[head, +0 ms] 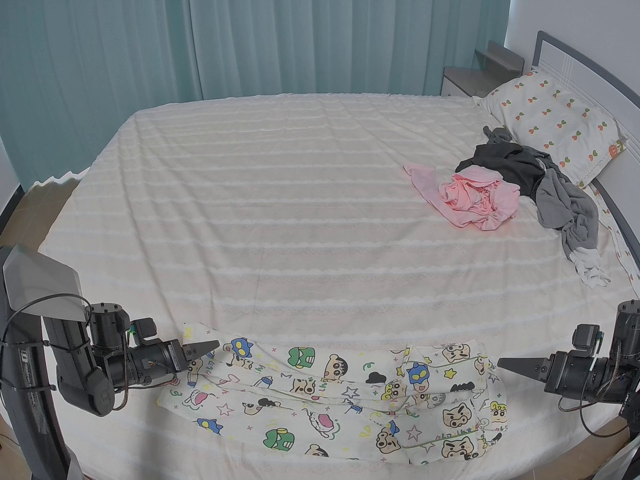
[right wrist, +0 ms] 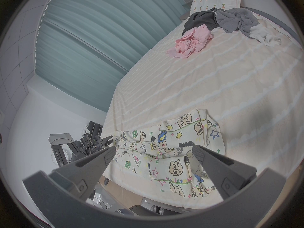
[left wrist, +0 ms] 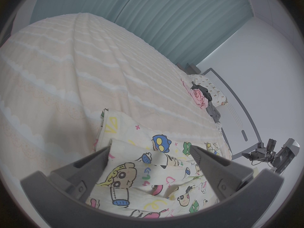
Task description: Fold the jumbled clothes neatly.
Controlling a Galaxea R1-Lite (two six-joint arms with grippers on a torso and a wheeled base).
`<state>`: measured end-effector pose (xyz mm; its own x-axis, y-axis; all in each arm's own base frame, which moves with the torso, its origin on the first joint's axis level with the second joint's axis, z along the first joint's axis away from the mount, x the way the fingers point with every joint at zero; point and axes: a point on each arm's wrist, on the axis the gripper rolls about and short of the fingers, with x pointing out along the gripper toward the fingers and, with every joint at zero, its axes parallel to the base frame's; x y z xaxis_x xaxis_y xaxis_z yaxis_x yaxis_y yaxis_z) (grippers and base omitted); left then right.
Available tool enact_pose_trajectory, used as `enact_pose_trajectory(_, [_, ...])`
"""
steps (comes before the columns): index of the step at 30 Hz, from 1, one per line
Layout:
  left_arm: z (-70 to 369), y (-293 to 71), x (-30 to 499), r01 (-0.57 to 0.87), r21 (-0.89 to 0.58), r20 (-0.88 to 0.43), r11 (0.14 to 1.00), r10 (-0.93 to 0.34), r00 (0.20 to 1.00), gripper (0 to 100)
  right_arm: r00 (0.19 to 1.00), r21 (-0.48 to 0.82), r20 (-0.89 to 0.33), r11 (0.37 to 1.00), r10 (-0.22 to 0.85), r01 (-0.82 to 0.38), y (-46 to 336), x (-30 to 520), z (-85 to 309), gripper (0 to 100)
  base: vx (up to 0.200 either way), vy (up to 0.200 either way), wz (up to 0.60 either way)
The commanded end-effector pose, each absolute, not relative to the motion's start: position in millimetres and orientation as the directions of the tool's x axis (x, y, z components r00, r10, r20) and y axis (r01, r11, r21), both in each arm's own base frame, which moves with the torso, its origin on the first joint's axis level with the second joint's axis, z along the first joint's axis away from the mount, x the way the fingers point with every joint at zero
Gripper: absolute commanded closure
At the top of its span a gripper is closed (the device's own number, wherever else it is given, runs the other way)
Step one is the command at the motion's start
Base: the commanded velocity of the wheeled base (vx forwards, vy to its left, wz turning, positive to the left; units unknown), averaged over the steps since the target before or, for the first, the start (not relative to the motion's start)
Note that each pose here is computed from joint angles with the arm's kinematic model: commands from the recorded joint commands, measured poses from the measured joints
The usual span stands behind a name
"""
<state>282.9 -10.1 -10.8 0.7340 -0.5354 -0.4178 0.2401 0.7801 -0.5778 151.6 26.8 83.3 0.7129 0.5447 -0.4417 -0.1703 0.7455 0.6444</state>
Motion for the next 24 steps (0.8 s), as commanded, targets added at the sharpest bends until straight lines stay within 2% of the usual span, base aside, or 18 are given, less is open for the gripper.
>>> enact_pose_trajectory(1, [-16, -10, 284, 0.225, -0.581, -0.43, 0.782, -0.529, 0.731, 100, 0.705, 0.646, -0.455, 0.746, 0.545, -0.159, 26, 148, 80, 0, 0.0, 0.0, 0.0])
enact_pose_trajectory(15, [-10, -4, 279, 0.202, -0.574, -0.431, 0.794, -0.503, 0.75, 100, 0.705, 0.646, -0.455, 0.746, 0.545, -0.159, 26, 148, 80, 0, 0.0, 0.0, 0.0])
enact_pose_trajectory(24, [11, -2, 285, 0.242, -0.591, -0.314, 0.769, -0.496, 0.809, 100, 0.705, 0.646, -0.455, 0.746, 0.545, -0.159, 26, 148, 80, 0, 0.0, 0.0, 0.0])
